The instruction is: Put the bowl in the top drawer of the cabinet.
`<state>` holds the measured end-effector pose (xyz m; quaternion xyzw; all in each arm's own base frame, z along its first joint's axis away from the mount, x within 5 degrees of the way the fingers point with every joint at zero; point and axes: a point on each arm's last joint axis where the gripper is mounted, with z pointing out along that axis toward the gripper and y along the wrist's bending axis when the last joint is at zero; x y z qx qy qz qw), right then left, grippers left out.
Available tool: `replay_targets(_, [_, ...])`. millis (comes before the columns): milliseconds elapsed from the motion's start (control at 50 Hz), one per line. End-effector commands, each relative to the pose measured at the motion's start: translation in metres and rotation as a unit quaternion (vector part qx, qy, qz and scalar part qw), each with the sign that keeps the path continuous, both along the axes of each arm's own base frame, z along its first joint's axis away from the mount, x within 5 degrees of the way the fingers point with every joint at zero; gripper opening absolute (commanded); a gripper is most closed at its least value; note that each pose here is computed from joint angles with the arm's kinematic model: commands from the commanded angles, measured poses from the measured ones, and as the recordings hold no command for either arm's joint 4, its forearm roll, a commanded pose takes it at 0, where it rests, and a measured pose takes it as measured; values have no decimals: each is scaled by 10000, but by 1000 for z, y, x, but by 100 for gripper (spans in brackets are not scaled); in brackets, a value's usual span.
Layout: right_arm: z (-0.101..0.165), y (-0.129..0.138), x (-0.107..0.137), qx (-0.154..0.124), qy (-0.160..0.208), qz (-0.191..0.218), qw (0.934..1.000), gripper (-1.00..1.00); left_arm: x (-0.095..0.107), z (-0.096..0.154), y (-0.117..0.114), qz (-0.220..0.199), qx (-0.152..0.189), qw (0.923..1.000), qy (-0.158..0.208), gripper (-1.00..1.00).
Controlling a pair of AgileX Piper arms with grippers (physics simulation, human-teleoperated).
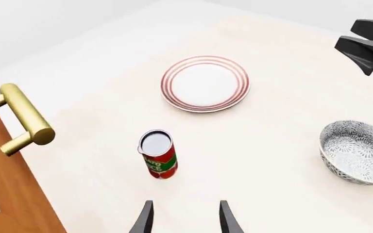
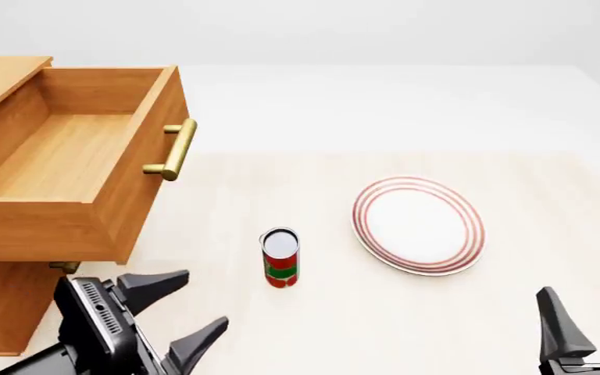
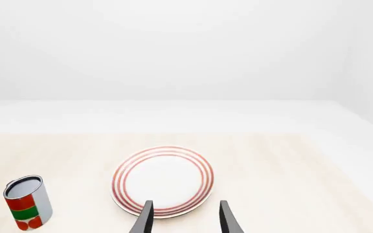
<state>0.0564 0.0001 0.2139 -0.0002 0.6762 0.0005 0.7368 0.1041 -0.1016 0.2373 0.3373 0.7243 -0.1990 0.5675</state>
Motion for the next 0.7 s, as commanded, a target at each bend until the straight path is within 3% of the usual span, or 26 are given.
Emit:
replay_targets(20, [0,0,0,-4,-2,0,10000,100,8,-7,-25,-365,105,9992,137,100])
replay_targets(200, [0,0,0,-4,-2,0,10000,100,10,-6,-53,-778,144,9965,280,100])
replay_targets(400, [0,0,0,-4,-2,0,10000,100,5,-3,-86,-1134,-3,9904,794,100])
replay_targets(700, [0,0,0,-4,-2,0,10000,100,6,-5,-118,-1185,-155,9823,1439,100])
